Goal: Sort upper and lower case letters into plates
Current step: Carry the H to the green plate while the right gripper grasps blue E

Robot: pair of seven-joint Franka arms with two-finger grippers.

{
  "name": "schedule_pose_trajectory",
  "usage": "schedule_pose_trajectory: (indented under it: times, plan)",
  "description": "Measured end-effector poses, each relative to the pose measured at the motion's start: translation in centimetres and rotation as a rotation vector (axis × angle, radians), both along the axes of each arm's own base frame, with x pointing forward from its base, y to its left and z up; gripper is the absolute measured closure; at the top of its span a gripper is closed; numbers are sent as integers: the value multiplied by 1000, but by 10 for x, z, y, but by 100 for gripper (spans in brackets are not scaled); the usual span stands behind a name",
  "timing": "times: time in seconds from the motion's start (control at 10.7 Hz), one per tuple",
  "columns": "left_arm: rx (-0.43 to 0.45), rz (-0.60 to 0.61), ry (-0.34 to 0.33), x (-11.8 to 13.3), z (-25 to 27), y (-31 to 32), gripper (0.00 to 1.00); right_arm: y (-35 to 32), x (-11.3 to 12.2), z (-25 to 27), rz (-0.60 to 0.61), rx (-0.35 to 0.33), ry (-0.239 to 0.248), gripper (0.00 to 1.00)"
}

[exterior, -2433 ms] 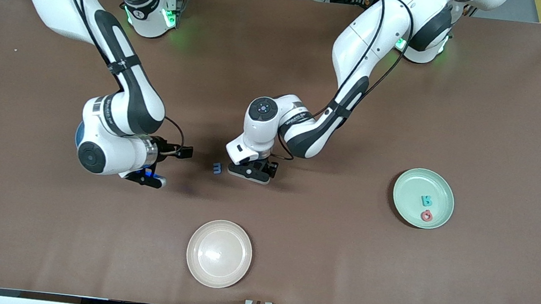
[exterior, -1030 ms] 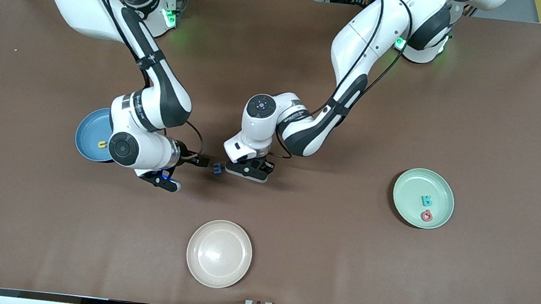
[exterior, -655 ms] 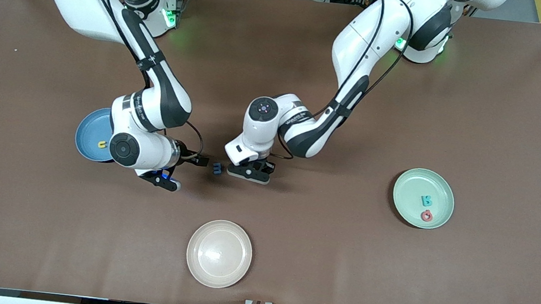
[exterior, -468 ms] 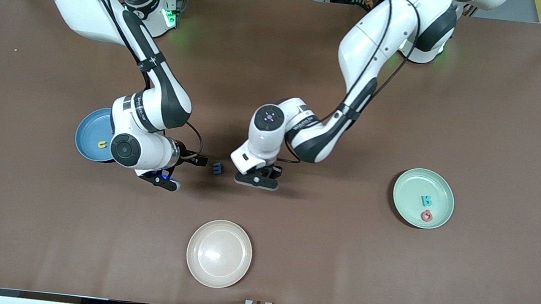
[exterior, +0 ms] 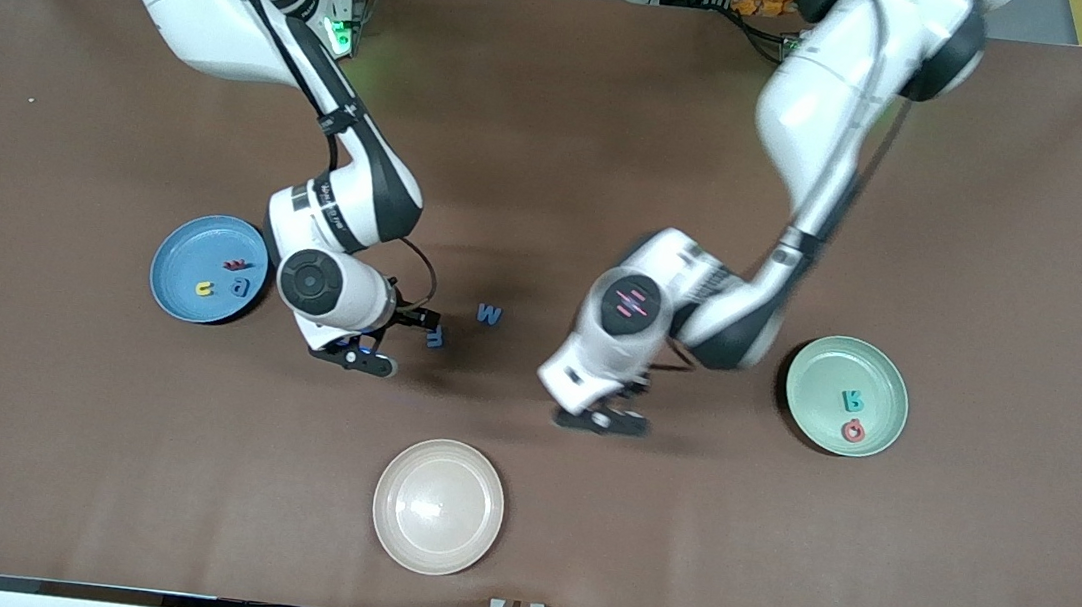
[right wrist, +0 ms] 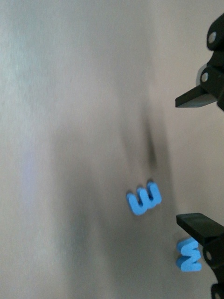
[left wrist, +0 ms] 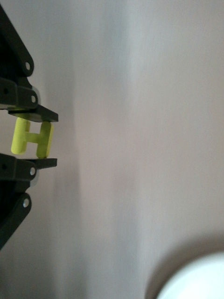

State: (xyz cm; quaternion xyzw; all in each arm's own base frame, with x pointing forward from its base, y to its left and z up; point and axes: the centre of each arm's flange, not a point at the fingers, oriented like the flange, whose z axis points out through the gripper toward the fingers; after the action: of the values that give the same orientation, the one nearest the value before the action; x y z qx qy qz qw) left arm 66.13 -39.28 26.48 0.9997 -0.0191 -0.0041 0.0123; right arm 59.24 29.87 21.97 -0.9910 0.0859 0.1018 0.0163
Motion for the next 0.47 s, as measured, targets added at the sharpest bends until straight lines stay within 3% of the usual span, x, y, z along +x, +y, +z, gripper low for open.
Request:
schedule_pose_trajectory:
  times: [0.19, 0.47]
  plan:
    - [-15, -34, 55, 37, 11, 104, 65, 11, -2, -9, 12, 12, -28, 0]
    - [-47, -158, 100, 52, 18, 247, 65, 12, 2, -25, 14, 19, -62, 0]
